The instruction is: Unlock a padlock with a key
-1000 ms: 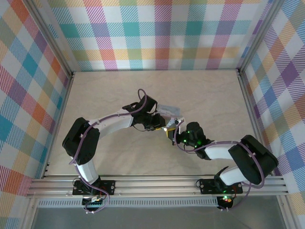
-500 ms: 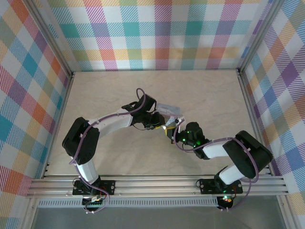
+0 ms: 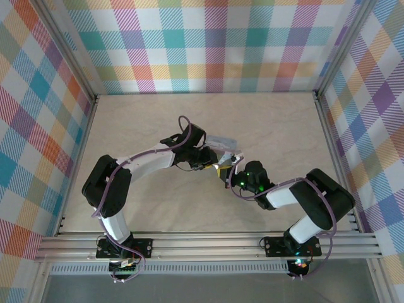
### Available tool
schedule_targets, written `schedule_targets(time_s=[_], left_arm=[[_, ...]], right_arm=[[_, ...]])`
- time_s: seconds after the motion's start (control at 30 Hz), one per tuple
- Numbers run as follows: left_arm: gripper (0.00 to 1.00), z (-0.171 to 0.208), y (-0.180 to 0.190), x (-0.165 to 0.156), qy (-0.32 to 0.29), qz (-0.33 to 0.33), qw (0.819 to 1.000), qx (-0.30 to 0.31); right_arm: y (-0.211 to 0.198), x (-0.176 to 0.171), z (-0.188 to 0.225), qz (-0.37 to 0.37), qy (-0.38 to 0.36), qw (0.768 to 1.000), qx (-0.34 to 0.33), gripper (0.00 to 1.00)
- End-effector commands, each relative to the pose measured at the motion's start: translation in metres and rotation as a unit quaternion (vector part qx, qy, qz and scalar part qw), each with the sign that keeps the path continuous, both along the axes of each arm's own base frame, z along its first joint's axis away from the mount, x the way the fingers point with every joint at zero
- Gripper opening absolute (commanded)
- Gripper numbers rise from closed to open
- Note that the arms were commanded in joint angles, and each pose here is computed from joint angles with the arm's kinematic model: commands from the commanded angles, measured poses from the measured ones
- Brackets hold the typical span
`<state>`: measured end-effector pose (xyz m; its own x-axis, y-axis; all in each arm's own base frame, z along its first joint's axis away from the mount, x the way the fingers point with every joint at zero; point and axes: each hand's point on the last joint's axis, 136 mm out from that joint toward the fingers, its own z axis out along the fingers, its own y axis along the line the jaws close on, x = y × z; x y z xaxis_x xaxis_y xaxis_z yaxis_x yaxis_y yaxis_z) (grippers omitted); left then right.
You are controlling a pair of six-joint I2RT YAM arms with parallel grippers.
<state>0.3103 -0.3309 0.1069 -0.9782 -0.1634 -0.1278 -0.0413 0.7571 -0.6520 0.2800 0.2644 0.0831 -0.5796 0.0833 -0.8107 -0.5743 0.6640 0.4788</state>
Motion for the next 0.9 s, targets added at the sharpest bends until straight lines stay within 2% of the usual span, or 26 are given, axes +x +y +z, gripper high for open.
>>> schedule_targets(time_s=[0.0, 0.87], left_arm=[[0.08, 0.006, -0.008, -0.001, -0.007, -0.007, 1.0, -0.023], [0.08, -0.003, -0.006, -0.001, -0.003, 0.001, 1.0, -0.019]], right_arm=[[0.019, 0.01, 0.042, 0.018, -0.051, 0.997, 0.053, 0.02], [0.034, 0.019, 0.065, 0.033, -0.063, 0.994, 0.084, 0.02]])
